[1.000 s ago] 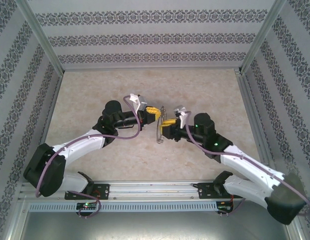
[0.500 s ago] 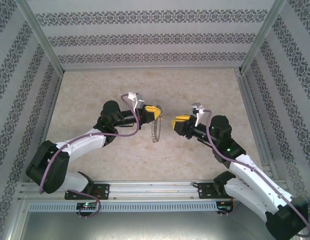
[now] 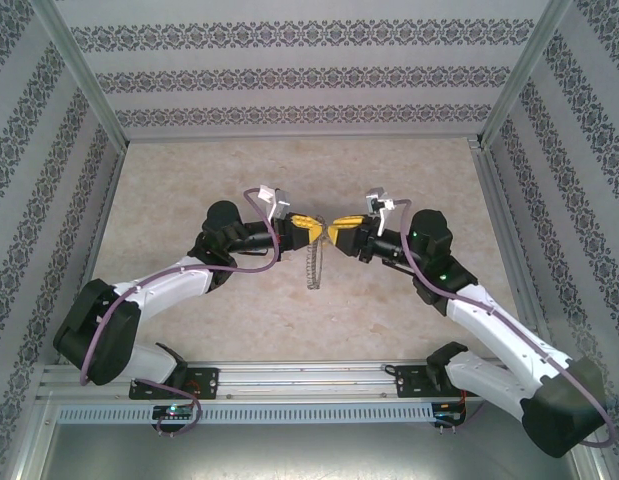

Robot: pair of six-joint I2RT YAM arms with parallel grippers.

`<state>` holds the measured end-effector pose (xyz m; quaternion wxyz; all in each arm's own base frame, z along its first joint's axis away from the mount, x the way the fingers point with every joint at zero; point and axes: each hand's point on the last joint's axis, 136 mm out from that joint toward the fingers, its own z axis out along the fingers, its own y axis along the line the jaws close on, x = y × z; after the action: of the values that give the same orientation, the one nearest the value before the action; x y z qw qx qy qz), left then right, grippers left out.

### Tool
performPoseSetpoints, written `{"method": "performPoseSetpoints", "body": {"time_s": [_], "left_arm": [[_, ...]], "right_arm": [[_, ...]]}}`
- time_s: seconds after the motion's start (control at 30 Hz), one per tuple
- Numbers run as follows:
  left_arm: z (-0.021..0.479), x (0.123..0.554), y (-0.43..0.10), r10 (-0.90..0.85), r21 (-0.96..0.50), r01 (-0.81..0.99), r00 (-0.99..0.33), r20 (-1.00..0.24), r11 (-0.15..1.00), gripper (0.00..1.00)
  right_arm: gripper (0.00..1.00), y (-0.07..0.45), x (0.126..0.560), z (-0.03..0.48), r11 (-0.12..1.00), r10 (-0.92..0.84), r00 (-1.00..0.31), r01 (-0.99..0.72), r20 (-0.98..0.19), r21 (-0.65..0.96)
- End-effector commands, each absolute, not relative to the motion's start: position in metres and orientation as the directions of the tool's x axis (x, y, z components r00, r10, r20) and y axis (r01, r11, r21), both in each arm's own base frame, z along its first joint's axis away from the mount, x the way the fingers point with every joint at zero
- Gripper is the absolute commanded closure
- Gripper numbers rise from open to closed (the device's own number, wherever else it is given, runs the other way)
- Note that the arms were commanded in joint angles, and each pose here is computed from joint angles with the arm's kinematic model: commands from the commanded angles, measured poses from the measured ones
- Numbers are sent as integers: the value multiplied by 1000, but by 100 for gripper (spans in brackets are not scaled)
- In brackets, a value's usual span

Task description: Put the keys on the keyring

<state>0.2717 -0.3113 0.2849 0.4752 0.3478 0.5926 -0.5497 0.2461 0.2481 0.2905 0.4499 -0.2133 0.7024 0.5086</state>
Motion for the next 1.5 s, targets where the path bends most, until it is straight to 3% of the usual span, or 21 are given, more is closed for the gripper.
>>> {"method": "performPoseSetpoints", "body": {"time_s": [0.0, 0.3, 0.83, 1.23, 1.47], "left_arm": [[312, 270, -311, -149, -266, 957, -249, -957, 111, 100], [314, 269, -313, -140, -282, 955, -268, -953, 89, 100], [305, 266, -318, -93, -329, 943, -323, -942, 50, 100], [302, 266, -319, -73, -350, 936, -346, -935, 43, 100], [300, 272, -314, -34, -307, 943, -305, -952, 129, 72]], "right_arm": [[68, 254, 243, 315, 321, 172, -458, -811, -872, 489], [72, 260, 243, 312, 280, 156, -475, -819, -866, 500], [100, 261, 245, 320, 270, 173, -454, -831, -874, 486], [100, 261, 242, 329, 251, 186, -426, -851, -885, 462], [100, 255, 249, 315, 315, 155, -447, -823, -881, 472]]}}
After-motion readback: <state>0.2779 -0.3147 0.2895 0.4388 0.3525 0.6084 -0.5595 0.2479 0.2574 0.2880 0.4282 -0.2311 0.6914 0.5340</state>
